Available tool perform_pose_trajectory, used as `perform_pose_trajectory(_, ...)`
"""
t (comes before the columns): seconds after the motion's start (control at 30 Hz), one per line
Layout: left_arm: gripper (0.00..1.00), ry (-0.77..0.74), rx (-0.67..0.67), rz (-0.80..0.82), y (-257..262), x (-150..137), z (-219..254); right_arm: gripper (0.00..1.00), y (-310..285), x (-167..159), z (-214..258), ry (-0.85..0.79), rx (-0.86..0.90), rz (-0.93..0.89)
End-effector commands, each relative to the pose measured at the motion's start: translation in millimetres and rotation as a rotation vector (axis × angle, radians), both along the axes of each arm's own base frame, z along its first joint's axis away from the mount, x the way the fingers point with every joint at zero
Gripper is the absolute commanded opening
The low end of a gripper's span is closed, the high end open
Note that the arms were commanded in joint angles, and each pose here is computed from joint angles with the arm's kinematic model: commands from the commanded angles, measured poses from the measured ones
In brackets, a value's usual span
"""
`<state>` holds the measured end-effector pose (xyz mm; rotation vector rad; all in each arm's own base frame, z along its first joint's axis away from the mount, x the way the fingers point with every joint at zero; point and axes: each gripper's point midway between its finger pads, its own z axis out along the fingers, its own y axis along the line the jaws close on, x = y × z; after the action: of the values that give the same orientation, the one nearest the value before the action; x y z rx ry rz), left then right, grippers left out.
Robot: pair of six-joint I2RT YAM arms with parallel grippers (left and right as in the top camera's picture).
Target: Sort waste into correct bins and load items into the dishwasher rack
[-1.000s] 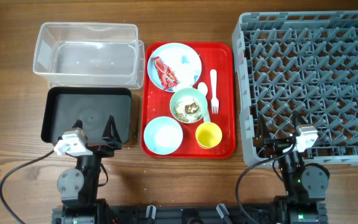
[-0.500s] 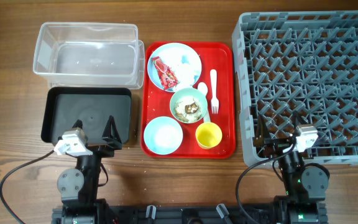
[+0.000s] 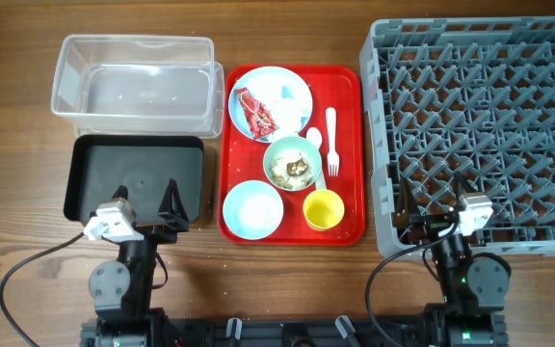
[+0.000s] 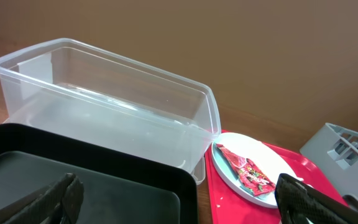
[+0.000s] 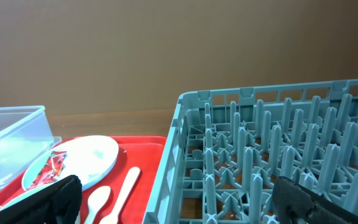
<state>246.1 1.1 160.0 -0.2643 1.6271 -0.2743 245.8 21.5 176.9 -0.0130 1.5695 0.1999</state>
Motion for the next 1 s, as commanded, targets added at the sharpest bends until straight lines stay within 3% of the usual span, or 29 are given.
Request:
perform_pose_trajectory(0.0,1.0,0.001,0.01,0.002,0.0,0.1,-2.7,1.0,3.8,-0.5,0.4,-0.002,0.014,0.021)
perform_pose_trajectory(0.27,1.0,0.001,-0.006,-0.008,-2.0,0.0,-2.6,1.0,6.4,-0.9,3.7,-0.012,0.04,0.037)
perform_pose_trajectory(0.6,1.0,-0.133,0.006,-0.146,-25.7,-7.5,59.2,1.0,31.5,-17.5,81.0,-0.17,0.016,0.188)
perform_pose_trajectory(0.8,1.0,-0.086,0.006,-0.188,-32.6,-4.1,106.1,1.0,31.2,-10.0,130.3,-0.09,0.017,0.186)
perform_pose_trajectory(0.97,1.0,0.027,0.008,-0.24,-41.3,21.0,142.9,1.0,30.8,11.6,163.9,0.041,0.014,0.184)
